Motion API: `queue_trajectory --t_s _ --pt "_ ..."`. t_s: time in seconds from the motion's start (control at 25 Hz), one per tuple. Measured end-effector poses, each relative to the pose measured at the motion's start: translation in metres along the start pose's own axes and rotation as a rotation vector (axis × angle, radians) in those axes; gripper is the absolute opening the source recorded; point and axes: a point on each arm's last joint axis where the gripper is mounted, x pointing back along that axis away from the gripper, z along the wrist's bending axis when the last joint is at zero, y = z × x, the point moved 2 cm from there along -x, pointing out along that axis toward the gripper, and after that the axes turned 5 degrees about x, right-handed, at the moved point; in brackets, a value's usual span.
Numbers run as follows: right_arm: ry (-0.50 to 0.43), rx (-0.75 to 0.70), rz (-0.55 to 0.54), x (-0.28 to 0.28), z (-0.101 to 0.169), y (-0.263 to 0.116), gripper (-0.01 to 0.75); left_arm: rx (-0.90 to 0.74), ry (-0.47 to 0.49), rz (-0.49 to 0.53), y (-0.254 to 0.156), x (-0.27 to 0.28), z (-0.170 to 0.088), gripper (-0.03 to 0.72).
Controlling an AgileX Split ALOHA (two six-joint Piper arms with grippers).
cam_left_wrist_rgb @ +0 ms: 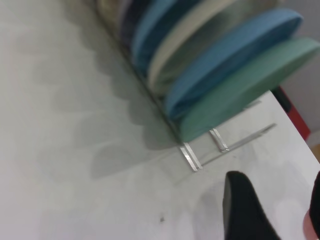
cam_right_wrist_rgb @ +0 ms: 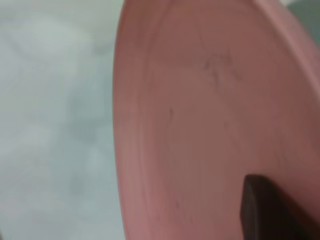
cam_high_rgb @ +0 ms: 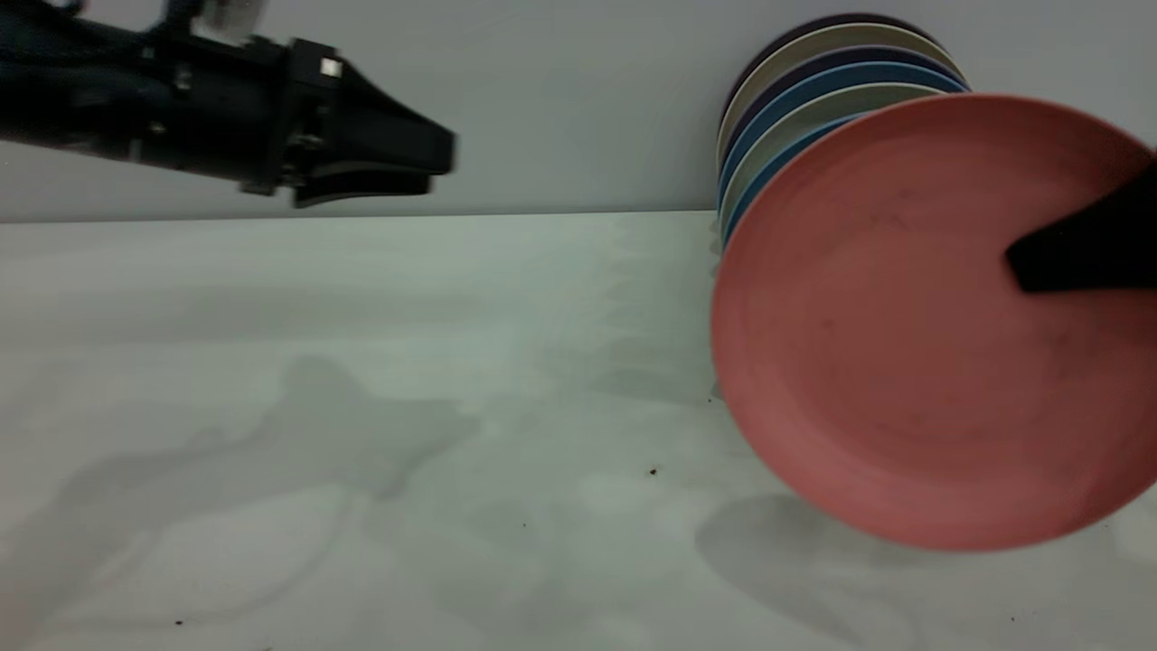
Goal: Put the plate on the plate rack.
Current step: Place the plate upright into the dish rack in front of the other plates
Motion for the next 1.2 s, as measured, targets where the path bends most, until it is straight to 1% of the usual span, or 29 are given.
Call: queue_trajectory --t_s 0.2,0.36,0.48,0.6,0.8,1.2 --pt "-0.038 0.257 0.048 0.012 -0.030 0.027 0.129 0.061 0.048 0.005 0.001 0.020 0.018 0.368" --pt "-0.094 0.374 0.054 0.021 -0.052 0.049 0.129 0.061 0.057 0.032 -0.002 0.024 0.022 0.369" --pt "-0.122 0.401 0.041 0.022 -0.065 0.060 0.129 0.057 0.057 0.040 -0.003 0.024 0.022 0.369" --pt "-0.125 0.421 0.035 0.017 -0.075 0.067 0.129 0.055 0.058 0.044 -0.004 0.024 0.022 0.369" --pt "-0.110 0.463 0.046 -0.001 -0.080 0.075 0.129 0.050 0.059 0.052 -0.004 0.024 0.022 0.369" --pt "-0.066 0.438 0.097 -0.031 -0.083 0.056 0.129 0.048 0.059 0.054 -0.005 0.025 0.022 0.369"
